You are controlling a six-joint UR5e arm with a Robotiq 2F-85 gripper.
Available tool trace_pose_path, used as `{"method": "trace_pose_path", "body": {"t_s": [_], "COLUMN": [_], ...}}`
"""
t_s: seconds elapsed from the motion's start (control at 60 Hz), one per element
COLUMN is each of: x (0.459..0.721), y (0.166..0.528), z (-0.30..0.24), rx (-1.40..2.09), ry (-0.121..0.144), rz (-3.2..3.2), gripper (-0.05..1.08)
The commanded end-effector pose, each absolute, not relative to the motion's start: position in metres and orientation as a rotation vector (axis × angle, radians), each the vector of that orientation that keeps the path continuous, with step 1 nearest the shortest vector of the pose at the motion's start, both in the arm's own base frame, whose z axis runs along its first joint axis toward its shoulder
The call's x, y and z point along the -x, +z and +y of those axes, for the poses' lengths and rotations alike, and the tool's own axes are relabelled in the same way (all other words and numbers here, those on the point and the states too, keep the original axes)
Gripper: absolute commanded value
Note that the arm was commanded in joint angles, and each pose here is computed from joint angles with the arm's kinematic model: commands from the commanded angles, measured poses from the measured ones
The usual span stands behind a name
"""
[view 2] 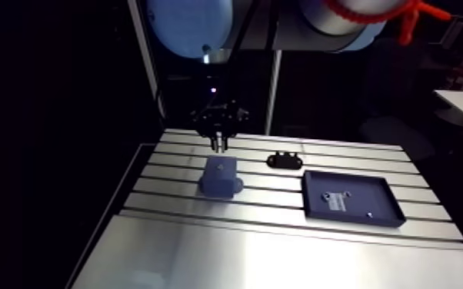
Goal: Pick up the M10 bolt and insert it into the hex recess until seated.
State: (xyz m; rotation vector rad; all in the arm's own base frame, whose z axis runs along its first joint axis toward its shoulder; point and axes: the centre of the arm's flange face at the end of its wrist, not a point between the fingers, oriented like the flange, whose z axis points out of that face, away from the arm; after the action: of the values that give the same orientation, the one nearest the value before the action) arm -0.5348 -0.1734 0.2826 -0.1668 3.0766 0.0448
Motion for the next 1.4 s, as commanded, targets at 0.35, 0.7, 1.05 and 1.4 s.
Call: {"method": "trace_pose_path", "body": {"t_s": [0.35,0.7,1.05,1.4], "x": [0.532,0.527,0.502,0.509], "y": [0.375,0.429,0.491,0.496], "z": [-0.156,-0.128,-0.127,-0.128], "rx": [0.159,0.079,0.141,0.141], "ry": [0.052,0.046,0.058,0.043], "rz": [3.050,2.999,3.126,3.142], "gripper": [0.01,0.01,0.01,0.01]}}
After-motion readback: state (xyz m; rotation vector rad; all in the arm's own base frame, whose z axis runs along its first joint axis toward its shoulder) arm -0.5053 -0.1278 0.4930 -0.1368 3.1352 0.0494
